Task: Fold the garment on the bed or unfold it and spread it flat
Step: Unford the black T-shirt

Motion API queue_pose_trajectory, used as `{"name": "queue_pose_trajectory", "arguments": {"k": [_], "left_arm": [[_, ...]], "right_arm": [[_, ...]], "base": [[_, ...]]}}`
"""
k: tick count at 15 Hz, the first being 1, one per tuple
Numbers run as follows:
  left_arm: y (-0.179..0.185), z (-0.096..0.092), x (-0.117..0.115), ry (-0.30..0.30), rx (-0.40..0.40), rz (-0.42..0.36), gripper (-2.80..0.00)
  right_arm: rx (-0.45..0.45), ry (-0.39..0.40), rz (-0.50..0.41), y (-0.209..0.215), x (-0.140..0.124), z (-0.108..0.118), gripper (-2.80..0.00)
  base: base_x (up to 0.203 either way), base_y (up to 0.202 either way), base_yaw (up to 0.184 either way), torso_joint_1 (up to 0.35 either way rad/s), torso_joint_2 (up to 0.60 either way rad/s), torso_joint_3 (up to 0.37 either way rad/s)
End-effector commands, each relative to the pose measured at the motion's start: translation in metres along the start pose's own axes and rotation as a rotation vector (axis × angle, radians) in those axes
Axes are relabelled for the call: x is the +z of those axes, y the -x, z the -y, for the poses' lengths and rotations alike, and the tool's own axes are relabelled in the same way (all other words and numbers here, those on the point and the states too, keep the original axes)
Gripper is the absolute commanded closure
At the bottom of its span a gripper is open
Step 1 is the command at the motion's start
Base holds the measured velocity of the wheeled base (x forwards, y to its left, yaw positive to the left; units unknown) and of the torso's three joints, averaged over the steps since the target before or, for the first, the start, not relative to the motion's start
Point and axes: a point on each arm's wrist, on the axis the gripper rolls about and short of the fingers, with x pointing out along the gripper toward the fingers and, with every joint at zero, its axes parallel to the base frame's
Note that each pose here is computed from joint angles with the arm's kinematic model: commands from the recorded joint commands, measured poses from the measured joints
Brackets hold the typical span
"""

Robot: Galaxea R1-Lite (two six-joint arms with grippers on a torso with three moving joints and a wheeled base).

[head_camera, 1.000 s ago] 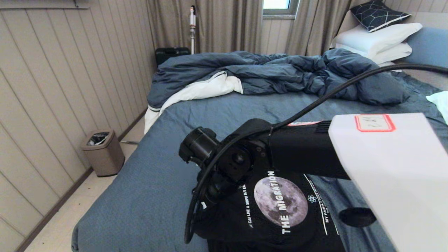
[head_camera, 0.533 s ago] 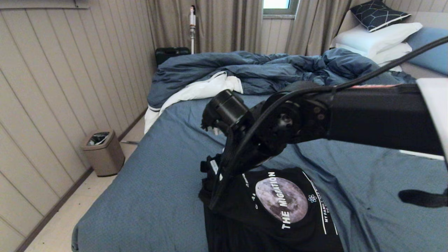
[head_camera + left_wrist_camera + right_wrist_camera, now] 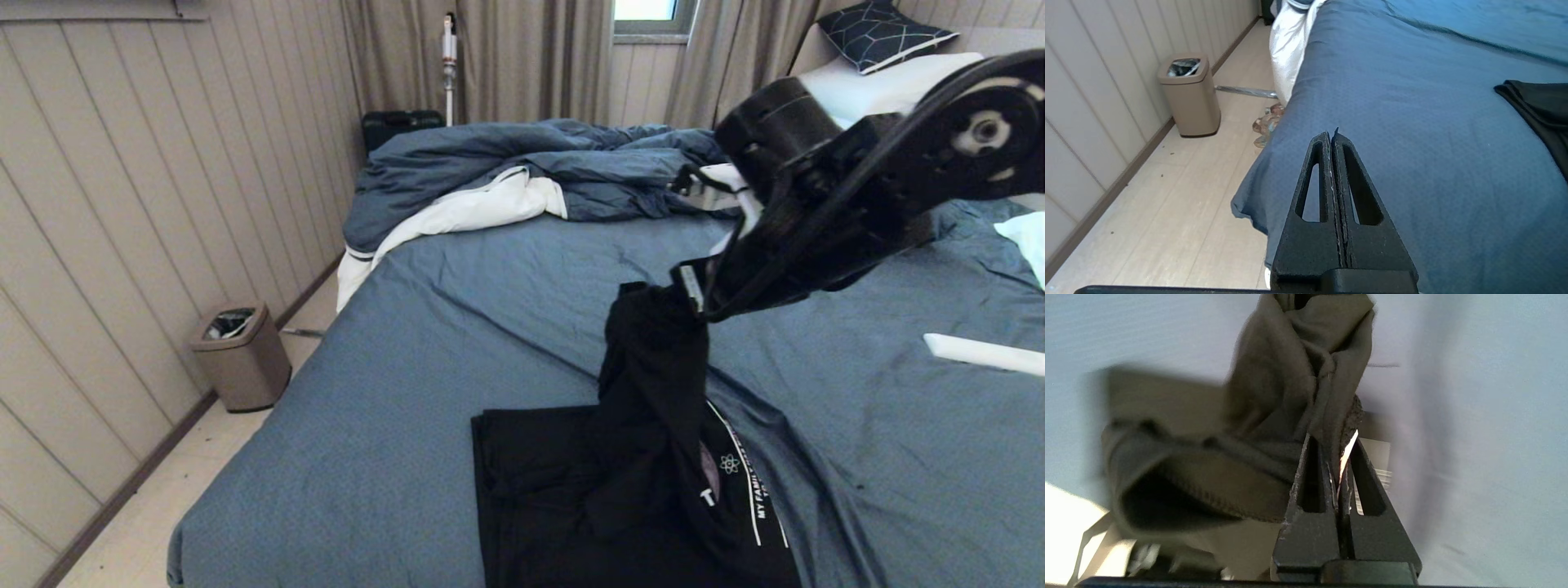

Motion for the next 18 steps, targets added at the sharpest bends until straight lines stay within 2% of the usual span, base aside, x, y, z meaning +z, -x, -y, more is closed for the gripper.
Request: {"name": "queue_pose_trajectory", "arguments": {"k": [1,6,10,11,14,18], "left_arm": [[0.000,0.000,0.000,0.001,0.000,0.000,0.00],[0.000,0.000,0.000,0.001,0.000,-0.001,0.00],[0.000,0.000,0.000,0.001,0.000,0.000,0.00],[0.000,0.000,0.000,0.001,0.000,0.000,0.00],[0.000,0.000,-0.001,0.001,0.000,-0.002,0.00],[0.000,0.000,0.000,0.001,-0.001,-0.002,0.00]], "right_arm": [[-0.072,-0.071,0.030,0.024,-0.006,0.041,0.00],[-0.218,-0.230,-0.029,0.032,-0.041,0.157,0.00],[-0.310,-0.241,-0.024,0.010,-0.076,0.239,0.00],[-0.309,-0.246,-0.011,0.001,-0.083,0.253,0.00],[-0.313,-0.255,-0.019,-0.022,-0.096,0.276,0.00],[-0.316,-0.260,-0.036,-0.047,-0.111,0.288,0.00]], "base": [[0.000,0.000,0.000,0.000,0.00,0.000],[0.000,0.000,0.000,0.000,0.00,0.000],[0.000,0.000,0.000,0.000,0.00,0.000],[0.000,0.000,0.000,0.000,0.00,0.000],[0.000,0.000,0.000,0.000,0.00,0.000],[0.000,0.000,0.000,0.000,0.00,0.000]]}}
